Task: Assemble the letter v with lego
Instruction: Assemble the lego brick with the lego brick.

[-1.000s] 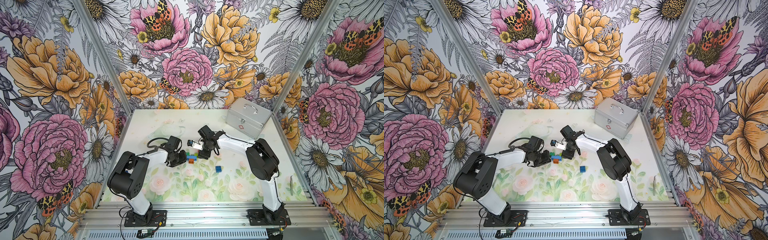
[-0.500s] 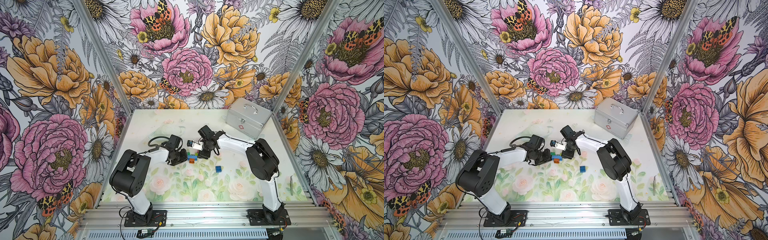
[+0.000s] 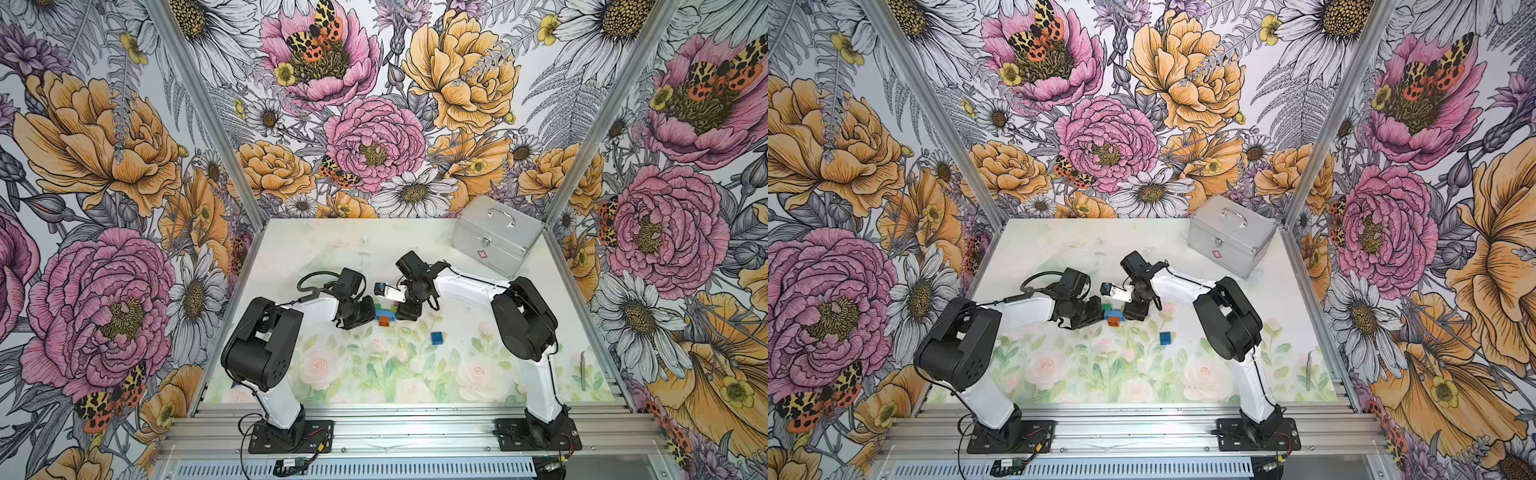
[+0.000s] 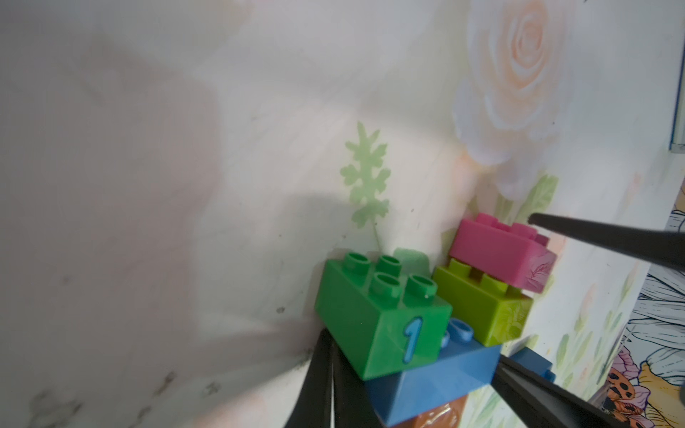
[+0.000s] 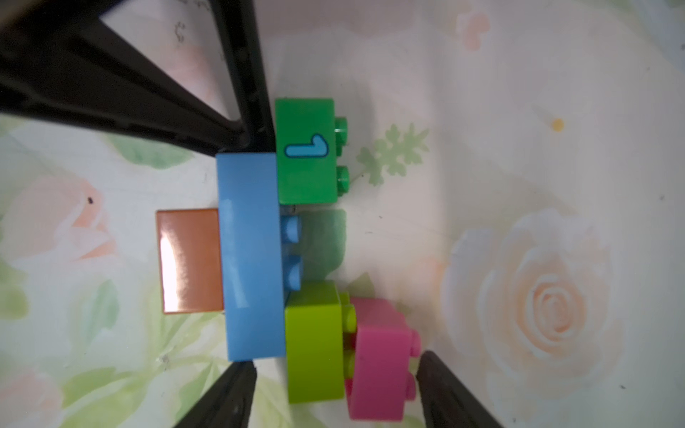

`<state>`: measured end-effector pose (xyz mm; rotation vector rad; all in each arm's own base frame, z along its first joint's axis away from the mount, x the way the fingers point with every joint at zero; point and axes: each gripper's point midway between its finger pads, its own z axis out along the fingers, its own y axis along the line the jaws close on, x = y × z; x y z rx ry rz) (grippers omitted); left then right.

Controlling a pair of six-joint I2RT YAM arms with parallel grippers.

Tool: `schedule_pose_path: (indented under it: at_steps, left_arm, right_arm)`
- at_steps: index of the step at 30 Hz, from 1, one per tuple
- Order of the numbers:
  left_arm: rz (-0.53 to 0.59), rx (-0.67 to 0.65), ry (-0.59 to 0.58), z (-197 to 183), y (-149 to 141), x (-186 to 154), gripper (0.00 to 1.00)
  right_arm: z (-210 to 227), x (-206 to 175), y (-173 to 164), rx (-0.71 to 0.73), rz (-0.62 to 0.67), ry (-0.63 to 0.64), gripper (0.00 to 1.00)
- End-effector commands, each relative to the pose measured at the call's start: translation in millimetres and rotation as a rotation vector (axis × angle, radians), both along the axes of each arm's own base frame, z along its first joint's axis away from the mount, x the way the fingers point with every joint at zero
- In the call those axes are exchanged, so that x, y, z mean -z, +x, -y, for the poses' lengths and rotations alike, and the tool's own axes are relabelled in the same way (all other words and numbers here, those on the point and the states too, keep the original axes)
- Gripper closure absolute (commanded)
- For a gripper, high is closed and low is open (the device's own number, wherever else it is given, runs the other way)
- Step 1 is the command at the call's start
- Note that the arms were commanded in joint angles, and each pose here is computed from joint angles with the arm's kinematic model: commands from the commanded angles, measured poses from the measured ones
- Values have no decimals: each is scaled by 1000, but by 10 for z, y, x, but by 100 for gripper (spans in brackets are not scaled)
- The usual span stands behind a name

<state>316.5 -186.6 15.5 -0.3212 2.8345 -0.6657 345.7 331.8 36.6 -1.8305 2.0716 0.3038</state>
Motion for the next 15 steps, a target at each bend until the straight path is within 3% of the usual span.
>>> schedule_pose_path:
  at_steps: [1,15]
  left_arm:
    - [-10,-15,26,-70,5,66,93]
    - [-10,-33,23,-173,-33,52,91]
  right_arm:
    - [-35,45,4,-13,2,-20,21]
    - [103,29,309,51,58,-54,26]
